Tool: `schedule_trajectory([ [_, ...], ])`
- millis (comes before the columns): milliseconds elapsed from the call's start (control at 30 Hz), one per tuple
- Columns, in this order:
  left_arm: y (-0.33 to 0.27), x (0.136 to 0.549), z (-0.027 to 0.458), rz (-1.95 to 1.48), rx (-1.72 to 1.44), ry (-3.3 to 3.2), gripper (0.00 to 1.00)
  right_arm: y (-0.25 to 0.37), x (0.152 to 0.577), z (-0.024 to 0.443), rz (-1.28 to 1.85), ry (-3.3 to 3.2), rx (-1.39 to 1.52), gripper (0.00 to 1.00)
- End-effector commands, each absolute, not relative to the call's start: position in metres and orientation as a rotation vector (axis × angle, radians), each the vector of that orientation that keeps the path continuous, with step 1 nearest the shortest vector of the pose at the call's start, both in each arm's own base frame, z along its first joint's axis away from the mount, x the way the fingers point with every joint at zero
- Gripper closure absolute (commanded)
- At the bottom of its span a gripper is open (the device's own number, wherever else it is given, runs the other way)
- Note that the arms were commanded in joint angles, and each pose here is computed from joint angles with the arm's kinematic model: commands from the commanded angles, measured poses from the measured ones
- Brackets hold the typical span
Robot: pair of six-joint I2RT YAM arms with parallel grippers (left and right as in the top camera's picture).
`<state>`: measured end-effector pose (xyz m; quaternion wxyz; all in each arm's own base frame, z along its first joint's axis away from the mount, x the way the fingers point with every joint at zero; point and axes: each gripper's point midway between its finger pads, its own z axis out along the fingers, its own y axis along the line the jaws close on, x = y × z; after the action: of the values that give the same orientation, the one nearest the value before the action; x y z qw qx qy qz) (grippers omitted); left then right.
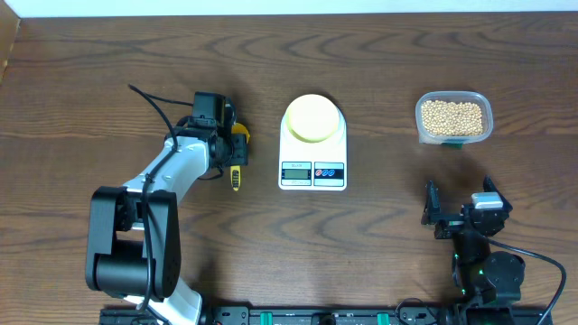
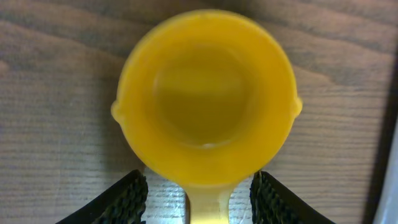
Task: Scoop item into bowl and weigh 50g on scale
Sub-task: 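Close the left gripper on the scoop handle and lift it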
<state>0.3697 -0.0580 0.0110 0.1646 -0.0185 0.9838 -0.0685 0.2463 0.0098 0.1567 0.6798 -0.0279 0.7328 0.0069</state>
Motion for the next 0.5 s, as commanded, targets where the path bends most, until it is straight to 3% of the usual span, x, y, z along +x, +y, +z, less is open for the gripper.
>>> schedule_trajectory([
  [0, -0.0536, 0.3651, 0.0027, -0.155, -0.060, 2.826, 0.46, 0.0091, 0.2460, 0.1568, 0.021, 1.644, -0.052, 0.01],
  [100, -0.0535, 0.3660, 0.0029, -0.156, -0.060, 2.823, 0.61, 0.0091, 0.2460, 0.1568, 0.021, 1.644, -0.052, 0.01],
  [467, -0.0537, 0.3664, 0.0030, -0.157, -0.070, 2.821, 0.70, 0.0091, 0.2460, 0.1569, 0.021, 1.643, -0.052, 0.01],
])
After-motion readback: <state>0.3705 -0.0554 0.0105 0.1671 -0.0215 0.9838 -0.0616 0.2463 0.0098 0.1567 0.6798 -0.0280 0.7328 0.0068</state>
